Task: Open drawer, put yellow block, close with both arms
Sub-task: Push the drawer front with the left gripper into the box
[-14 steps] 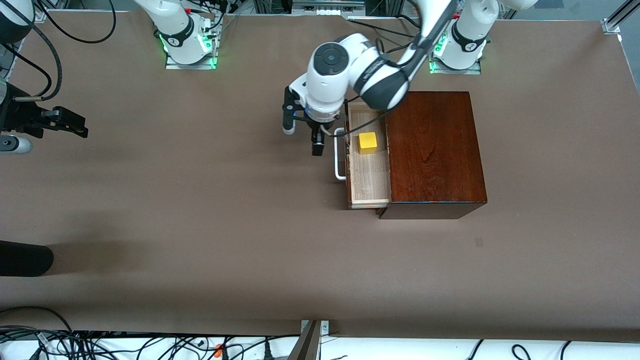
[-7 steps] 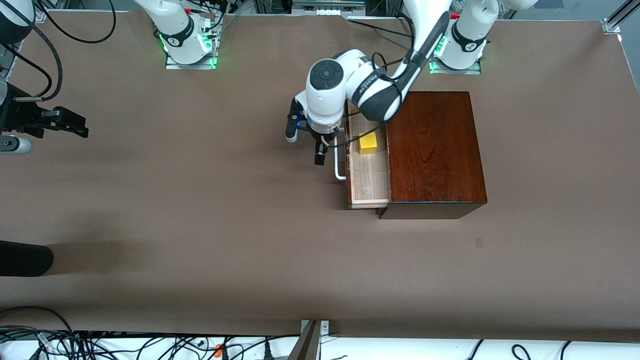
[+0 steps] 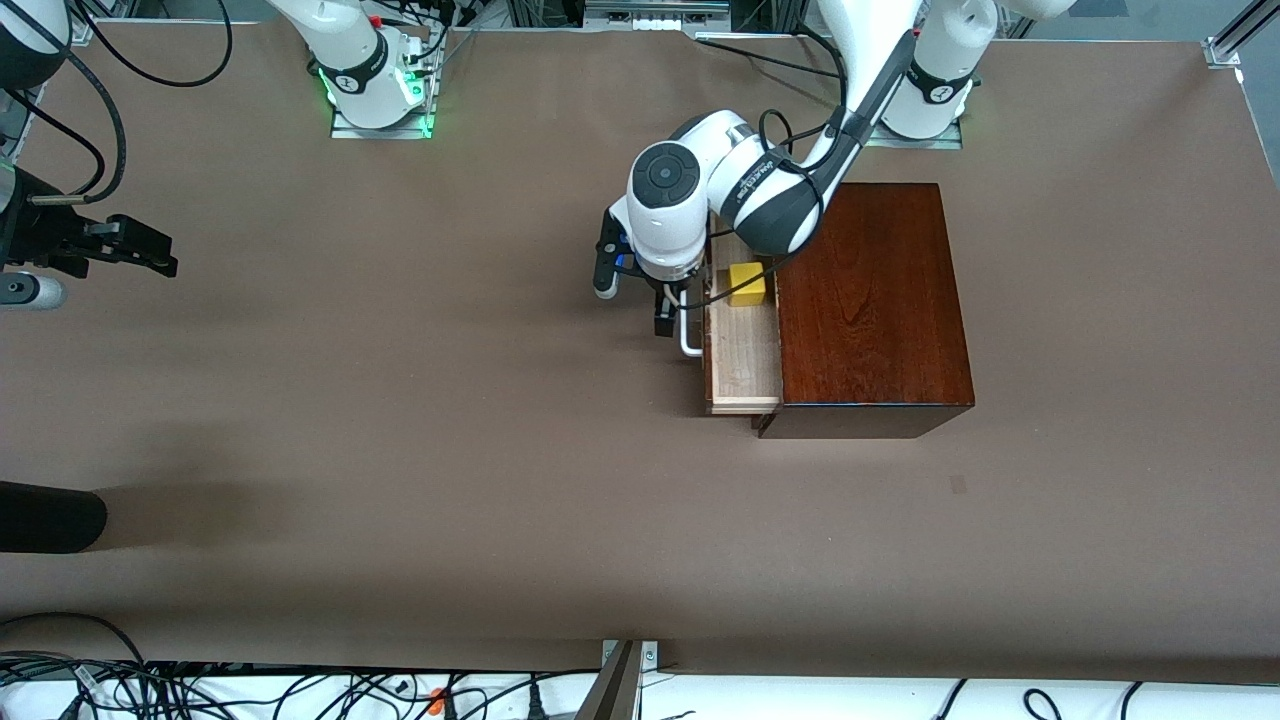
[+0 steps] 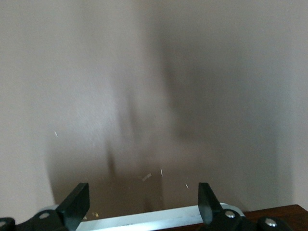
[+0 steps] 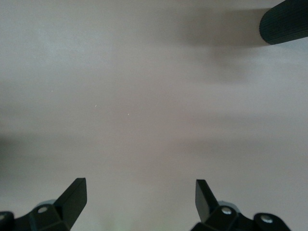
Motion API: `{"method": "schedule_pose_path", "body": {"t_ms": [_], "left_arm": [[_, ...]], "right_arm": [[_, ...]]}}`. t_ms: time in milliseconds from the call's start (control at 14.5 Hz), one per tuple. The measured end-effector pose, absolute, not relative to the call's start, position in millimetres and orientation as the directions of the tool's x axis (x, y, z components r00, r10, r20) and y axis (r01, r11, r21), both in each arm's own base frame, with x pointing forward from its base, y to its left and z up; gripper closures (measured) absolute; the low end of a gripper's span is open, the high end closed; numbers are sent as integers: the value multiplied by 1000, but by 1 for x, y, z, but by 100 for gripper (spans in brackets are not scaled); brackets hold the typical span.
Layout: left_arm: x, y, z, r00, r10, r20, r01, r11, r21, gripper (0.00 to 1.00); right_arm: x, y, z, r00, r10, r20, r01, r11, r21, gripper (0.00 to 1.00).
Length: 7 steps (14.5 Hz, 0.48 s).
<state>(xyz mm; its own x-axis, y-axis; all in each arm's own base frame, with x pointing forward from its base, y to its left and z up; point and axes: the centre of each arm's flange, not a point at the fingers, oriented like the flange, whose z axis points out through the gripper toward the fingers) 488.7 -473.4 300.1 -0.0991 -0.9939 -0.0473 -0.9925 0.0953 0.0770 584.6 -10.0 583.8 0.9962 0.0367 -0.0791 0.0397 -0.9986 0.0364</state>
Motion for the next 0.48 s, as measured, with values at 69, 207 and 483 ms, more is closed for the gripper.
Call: {"method": "schedule_pose_path", "body": {"t_ms": [69,207,483], "left_arm": [[491,-469,300,-95,-994,-61,-992,89,88,0],[496,-457,298,-80,-993,-85,-991,70,111,0],[510,-435,296,-46,-993,-111,-989,30,142,0]], "right_arm": [[585,-10,584,996,37,-79,40,-999,36,0],[585,-10,584,996,37,-78,40,-999,36,0],[585,-10,584,996,36,-77,39,-999,36,0]]}}
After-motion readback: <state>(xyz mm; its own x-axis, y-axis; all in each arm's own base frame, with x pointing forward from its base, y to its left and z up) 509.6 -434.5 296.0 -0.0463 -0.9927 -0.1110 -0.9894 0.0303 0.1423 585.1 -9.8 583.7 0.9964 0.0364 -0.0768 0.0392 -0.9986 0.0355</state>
